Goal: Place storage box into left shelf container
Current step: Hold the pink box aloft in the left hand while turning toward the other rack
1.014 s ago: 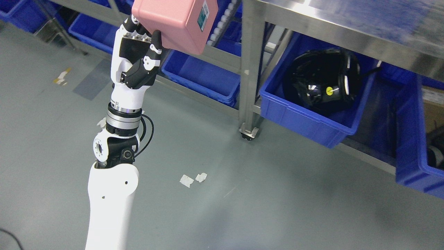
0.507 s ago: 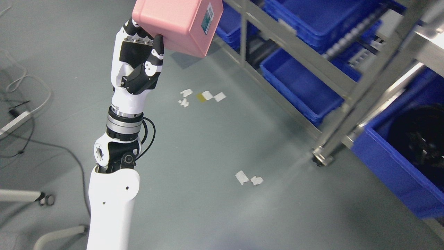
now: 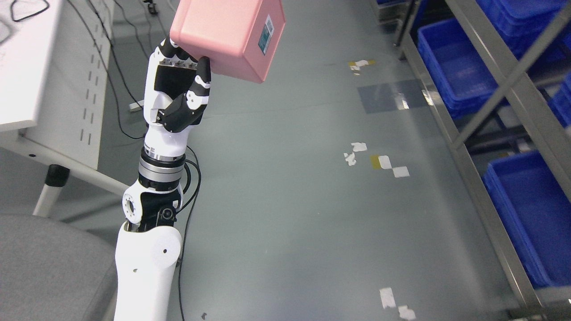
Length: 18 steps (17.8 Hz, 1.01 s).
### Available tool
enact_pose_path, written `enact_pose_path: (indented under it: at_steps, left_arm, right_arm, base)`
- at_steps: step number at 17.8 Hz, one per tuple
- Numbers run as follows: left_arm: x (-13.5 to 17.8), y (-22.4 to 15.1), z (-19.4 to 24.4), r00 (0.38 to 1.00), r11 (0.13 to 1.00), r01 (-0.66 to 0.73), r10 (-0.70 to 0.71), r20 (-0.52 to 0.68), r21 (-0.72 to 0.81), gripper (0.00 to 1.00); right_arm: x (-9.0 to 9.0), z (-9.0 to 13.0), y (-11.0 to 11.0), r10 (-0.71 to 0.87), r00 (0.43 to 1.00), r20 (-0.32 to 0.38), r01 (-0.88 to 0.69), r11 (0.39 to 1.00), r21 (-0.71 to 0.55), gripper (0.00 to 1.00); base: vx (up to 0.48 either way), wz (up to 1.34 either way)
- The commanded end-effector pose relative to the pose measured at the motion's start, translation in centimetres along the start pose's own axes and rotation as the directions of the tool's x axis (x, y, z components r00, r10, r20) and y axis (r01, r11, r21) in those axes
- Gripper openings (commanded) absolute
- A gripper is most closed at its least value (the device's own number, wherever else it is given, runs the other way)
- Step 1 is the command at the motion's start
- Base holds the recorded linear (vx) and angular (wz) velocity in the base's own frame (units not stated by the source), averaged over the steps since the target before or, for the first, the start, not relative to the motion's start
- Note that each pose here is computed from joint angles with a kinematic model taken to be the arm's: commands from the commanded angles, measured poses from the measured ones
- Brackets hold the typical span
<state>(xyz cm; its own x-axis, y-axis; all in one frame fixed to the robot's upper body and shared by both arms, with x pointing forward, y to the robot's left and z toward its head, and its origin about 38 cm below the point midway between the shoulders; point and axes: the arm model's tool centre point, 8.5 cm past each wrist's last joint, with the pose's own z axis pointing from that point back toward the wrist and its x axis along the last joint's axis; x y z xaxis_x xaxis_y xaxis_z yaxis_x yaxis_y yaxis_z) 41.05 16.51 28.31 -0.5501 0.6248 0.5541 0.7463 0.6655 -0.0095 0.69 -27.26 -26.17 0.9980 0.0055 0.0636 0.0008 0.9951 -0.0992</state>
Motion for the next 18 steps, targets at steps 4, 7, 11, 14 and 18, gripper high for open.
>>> enact_pose_path:
  at_steps: [4, 7, 11, 14, 18]
  left_arm:
    - [0.4, 0.1, 0.8, 1.000, 1.000, 0.012, -0.012, -0.012, -0.001, 0.02]
    - [0.1, 0.0, 1.7, 1.000, 1.000, 0.005, -0.005, -0.026, 0.012, 0.02]
    - [-1.1, -0.6, 4.2, 0.997, 0.999, -0.021, 0.025, -0.074, 0.048, 0.02]
    - [-1.1, -0.6, 4.6, 0.997, 0.998, -0.020, 0.024, -0.078, 0.057, 0.02]
    - [-1.6, -0.9, 5.4, 0.995, 0.997, -0.031, 0.037, -0.097, 0.066, 0.02]
  right_arm:
    - [1.1, -0.1, -1.1, -0.003, 1.000, 0.026, 0.004, 1.000, -0.019, 1.00]
    - [1.1, -0.1, -1.1, -0.003, 1.000, 0.026, 0.004, 1.000, -0.018, 1.00]
    - [1.1, -0.1, -1.1, -0.003, 1.000, 0.026, 0.004, 1.000, -0.019, 1.00]
    - [1.1, -0.1, -1.1, -0.003, 1.000, 0.026, 0.004, 1.000, -0.018, 1.00]
    - [1.1, -0.1, -1.1, -0.003, 1.000, 0.026, 0.004, 1.000, -0.019, 1.00]
  base:
    - [0.493, 0.44]
    - [0.489, 0.10]
    - [0.511, 0.01]
    - [0.512, 0.02]
    - [0.478, 0.10]
